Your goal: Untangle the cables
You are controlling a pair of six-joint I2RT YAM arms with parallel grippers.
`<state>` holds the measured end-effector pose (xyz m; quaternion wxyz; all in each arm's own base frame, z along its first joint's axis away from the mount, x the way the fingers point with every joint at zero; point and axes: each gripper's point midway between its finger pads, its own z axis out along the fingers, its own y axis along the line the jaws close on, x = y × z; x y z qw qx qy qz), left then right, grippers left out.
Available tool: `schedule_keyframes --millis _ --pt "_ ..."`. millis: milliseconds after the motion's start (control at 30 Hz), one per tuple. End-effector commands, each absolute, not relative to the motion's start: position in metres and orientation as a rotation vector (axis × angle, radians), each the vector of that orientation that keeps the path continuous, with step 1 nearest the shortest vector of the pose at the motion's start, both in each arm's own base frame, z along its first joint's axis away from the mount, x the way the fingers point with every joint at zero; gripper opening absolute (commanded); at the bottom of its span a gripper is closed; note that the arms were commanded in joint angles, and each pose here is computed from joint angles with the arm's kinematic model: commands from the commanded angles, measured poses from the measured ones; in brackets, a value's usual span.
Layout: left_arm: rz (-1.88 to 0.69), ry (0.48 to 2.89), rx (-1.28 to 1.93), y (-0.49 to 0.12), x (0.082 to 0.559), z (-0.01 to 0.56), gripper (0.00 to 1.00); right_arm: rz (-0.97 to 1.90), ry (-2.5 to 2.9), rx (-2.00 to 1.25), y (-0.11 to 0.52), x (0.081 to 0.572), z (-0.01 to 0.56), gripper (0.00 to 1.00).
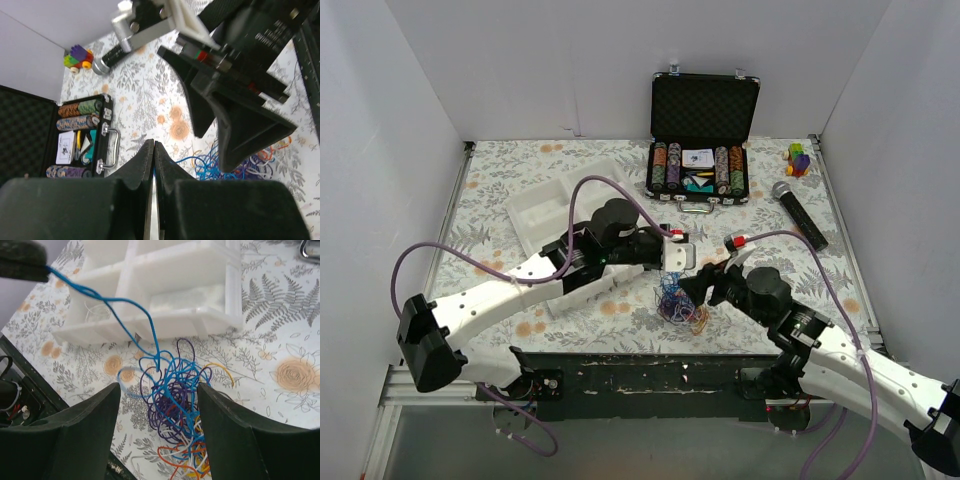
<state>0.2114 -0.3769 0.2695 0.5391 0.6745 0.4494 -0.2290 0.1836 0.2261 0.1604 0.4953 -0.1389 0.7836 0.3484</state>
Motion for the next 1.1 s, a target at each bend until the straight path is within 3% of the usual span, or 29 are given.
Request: schedule_keyframes --millis 0,300,533,1067 --pt "-0.601 1.025 1.524 -0.371 0.187 0.321 0.00 0.820 1.809 -0.334 0.231 0.199 0.199 0.72" --pt "-0.533 0.889 1.452 -0.373 0.164 0.388 0.00 0.784 1.803 -0.368 0.249 0.217 0.199 0.72" --pt "-0.265 0.770 1.109 -0.356 0.196 0.484 0.00 0.798 1.836 -0.389 0.256 0.217 0.182 0.72" --pt "-0.148 0.566 0.857 -0.321 0.192 0.608 0.00 0.755 2.008 -0.367 0.240 0.201 0.108 0.71"
